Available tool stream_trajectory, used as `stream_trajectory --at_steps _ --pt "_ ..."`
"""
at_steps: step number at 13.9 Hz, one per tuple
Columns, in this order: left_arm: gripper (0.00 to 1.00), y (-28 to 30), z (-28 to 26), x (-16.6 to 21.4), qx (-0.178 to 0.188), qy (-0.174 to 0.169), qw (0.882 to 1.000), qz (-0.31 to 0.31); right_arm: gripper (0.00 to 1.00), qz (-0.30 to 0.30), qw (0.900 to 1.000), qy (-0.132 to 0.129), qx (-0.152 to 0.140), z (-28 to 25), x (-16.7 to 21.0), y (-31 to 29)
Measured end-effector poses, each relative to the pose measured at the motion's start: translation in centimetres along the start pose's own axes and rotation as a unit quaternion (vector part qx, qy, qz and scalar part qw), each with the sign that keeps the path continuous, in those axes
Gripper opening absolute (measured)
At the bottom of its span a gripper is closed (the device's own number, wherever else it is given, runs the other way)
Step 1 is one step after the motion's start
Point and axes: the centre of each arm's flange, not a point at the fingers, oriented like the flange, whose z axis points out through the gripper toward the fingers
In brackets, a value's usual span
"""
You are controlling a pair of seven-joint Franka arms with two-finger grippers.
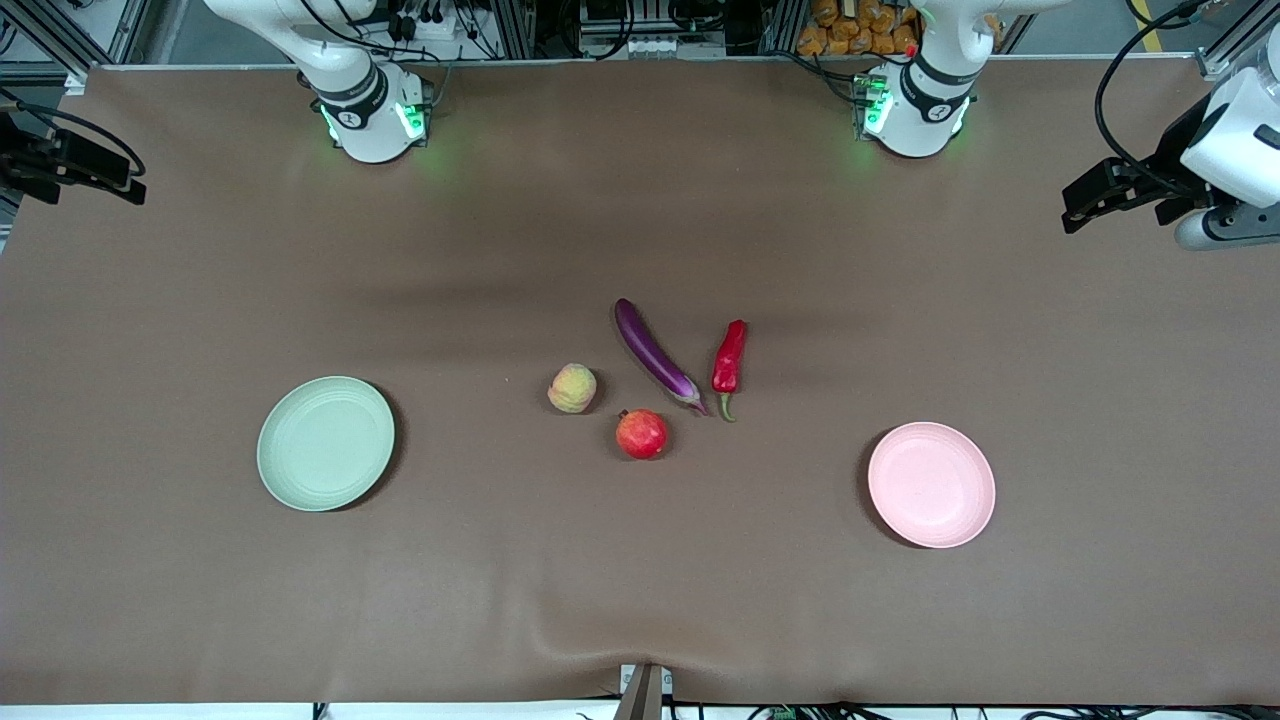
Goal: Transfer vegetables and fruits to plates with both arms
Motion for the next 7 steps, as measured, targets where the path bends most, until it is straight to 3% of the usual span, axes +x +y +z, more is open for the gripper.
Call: stream_trajectory --at_steps 7 --pt "1.00 4.6 3.5 -0.1 0.005 0.004 1.000 0.004 1.00 0.005 1.000 0.001 0.001 0.0 0.0 0.5"
